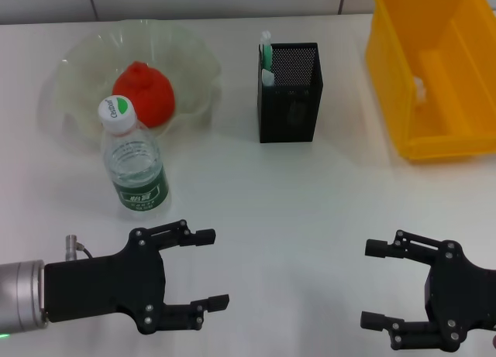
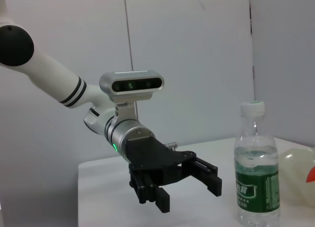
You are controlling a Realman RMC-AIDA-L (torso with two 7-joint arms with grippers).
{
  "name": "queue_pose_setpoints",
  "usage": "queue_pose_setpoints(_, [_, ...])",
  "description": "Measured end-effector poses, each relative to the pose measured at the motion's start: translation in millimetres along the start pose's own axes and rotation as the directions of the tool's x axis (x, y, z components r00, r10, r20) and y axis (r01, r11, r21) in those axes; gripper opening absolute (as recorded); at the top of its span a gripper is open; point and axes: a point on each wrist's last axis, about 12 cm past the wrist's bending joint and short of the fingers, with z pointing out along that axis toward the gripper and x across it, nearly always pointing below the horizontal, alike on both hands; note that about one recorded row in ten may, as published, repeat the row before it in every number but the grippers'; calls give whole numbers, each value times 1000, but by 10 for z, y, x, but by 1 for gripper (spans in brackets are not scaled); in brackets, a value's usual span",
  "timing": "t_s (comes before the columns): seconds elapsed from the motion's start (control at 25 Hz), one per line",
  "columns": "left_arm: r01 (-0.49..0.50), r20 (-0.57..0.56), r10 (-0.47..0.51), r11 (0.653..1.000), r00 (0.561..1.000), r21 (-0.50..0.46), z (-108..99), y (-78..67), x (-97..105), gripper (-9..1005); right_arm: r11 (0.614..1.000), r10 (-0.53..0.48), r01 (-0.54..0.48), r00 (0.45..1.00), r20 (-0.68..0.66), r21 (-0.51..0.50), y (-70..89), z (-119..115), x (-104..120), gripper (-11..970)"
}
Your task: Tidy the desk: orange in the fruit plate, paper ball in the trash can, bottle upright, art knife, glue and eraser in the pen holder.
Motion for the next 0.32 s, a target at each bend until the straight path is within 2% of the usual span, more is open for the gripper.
queue_pose_setpoints(0.32, [0, 1, 0, 1000, 1000, -4, -7, -18, 15, 808, 1000, -7, 7, 1000, 8, 10, -15, 0, -8, 839])
